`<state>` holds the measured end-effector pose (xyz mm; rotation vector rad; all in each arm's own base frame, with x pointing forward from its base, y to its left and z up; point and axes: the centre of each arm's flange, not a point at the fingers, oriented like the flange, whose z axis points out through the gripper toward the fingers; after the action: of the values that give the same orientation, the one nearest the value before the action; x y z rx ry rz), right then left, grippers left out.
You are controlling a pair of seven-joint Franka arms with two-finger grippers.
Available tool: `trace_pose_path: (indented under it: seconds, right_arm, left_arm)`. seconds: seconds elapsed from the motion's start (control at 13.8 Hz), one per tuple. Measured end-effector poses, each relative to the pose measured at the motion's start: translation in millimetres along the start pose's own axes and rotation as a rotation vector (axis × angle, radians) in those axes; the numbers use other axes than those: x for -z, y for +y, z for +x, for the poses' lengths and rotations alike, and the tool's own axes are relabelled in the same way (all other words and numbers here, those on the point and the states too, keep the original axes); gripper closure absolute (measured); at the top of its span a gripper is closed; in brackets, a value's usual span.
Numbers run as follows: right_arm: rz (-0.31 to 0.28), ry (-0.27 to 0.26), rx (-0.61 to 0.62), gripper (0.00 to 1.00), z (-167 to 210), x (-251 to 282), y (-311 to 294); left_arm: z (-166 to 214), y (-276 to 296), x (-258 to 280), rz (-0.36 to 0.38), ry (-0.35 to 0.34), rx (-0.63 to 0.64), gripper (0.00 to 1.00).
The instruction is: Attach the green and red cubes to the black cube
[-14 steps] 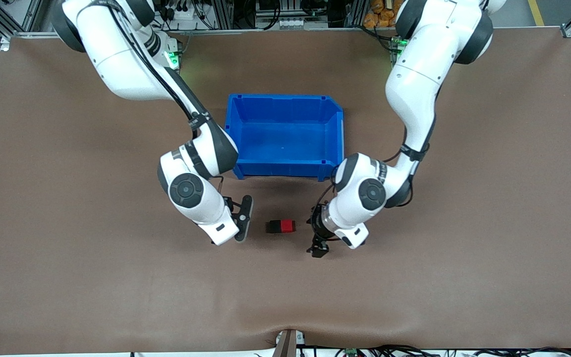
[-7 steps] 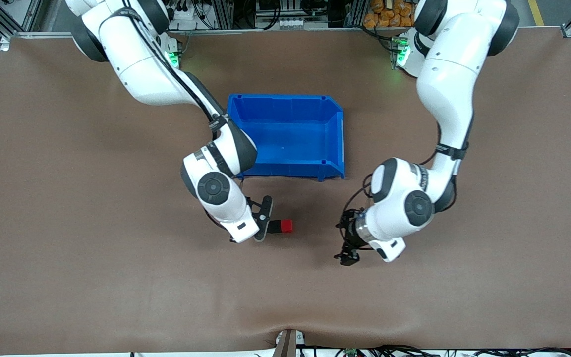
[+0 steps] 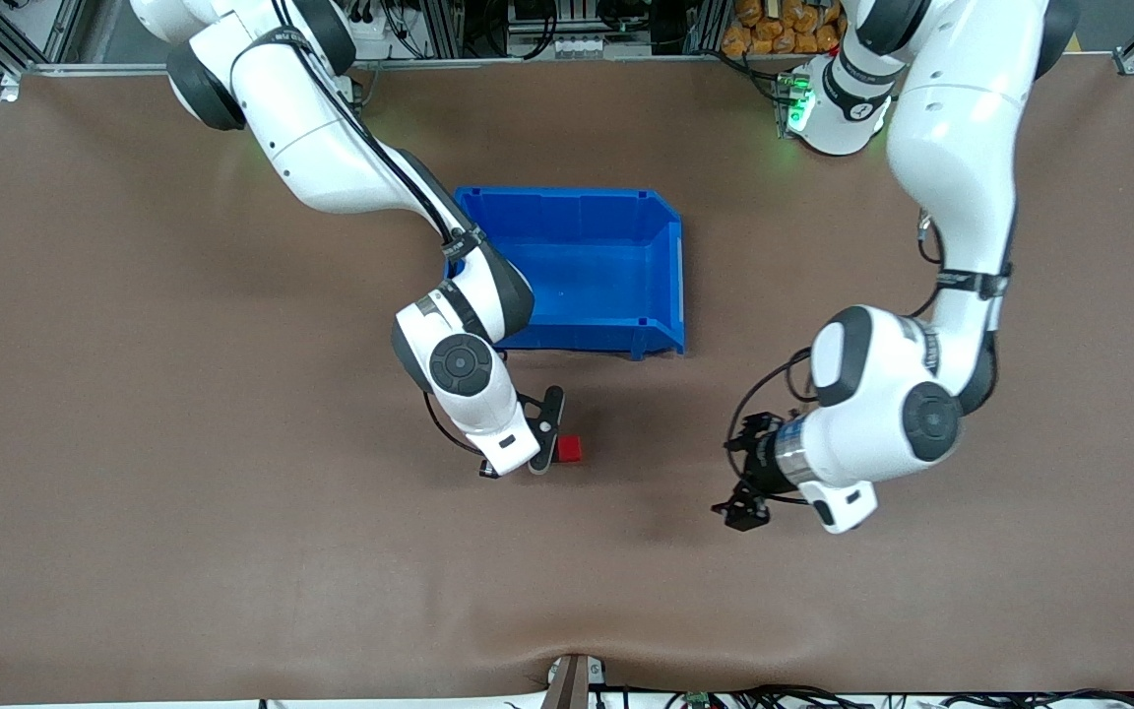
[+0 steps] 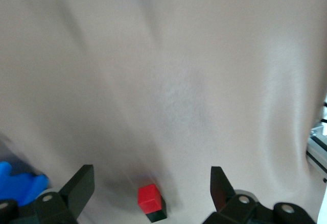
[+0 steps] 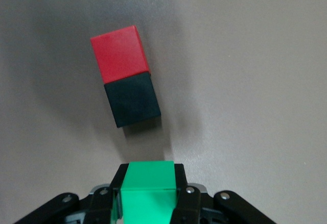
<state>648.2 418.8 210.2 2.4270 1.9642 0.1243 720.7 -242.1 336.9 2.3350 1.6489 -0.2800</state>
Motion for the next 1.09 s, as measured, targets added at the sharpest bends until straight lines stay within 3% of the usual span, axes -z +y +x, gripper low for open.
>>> trace_pose_path:
  seconds: [0.29,0.8,1.09]
  right_arm:
    - [-0.017,0.018,0.007,0.61,5,-9,-3]
    - [-0.021,0.025,-0.008,0.61,12,-20,-10]
    - [-0.034,0.041,-0.008,0.61,15,-21,-11]
  left_arm:
    - [34,-12,81,0.027,0.082,-0.158,0.00]
    - [-4,-38,222,-0.018,0.247,-0.327,0.00]
    - [13,-75,289,0.042,0.259,-0.428,0.00]
